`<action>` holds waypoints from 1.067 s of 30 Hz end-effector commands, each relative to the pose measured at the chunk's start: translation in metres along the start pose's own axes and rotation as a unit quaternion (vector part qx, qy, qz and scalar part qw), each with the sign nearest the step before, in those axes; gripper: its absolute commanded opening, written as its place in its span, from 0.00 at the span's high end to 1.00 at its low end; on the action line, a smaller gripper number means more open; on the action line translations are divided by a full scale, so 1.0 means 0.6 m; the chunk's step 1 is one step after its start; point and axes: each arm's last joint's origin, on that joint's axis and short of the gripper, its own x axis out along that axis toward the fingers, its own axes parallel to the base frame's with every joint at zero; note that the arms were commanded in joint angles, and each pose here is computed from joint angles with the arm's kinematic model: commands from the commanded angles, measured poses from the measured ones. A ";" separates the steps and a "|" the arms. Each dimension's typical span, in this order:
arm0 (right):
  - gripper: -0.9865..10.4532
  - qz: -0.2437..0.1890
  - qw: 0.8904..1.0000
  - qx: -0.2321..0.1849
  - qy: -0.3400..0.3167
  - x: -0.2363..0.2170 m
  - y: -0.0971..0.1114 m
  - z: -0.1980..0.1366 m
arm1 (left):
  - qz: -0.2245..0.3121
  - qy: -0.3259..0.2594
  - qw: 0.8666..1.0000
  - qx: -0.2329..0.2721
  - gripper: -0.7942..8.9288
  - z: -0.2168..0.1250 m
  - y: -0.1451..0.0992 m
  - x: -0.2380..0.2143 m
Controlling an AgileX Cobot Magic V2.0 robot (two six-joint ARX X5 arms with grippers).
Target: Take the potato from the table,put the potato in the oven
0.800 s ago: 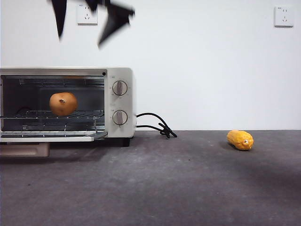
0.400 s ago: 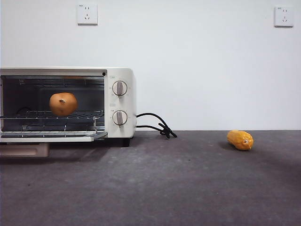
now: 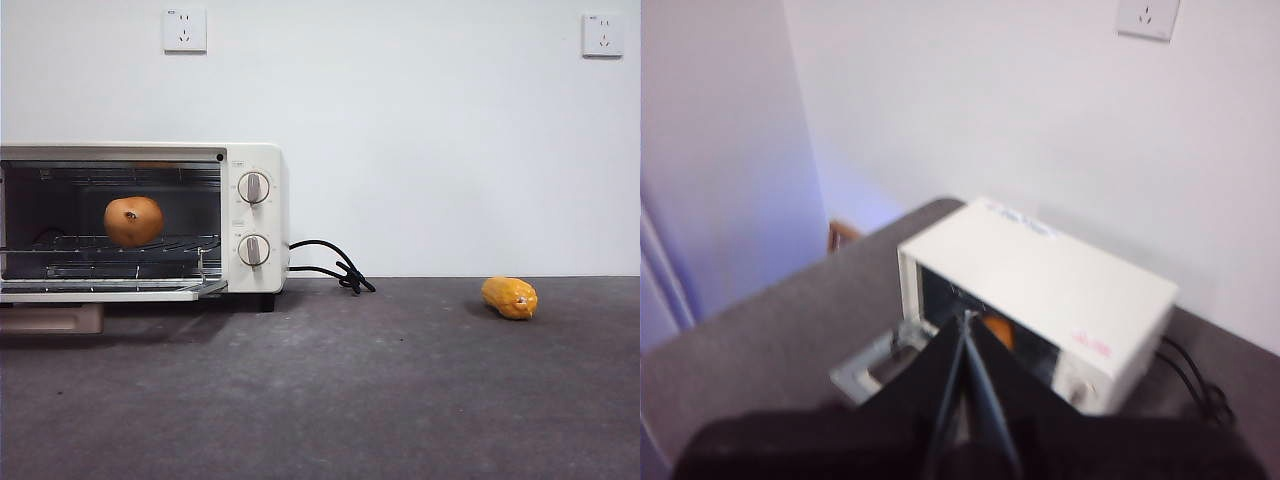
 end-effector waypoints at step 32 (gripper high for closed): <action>0.92 -0.036 0.987 0.118 0.104 -0.185 -0.093 -0.166 | -0.038 0.020 0.979 0.201 0.93 0.040 -0.161 0.081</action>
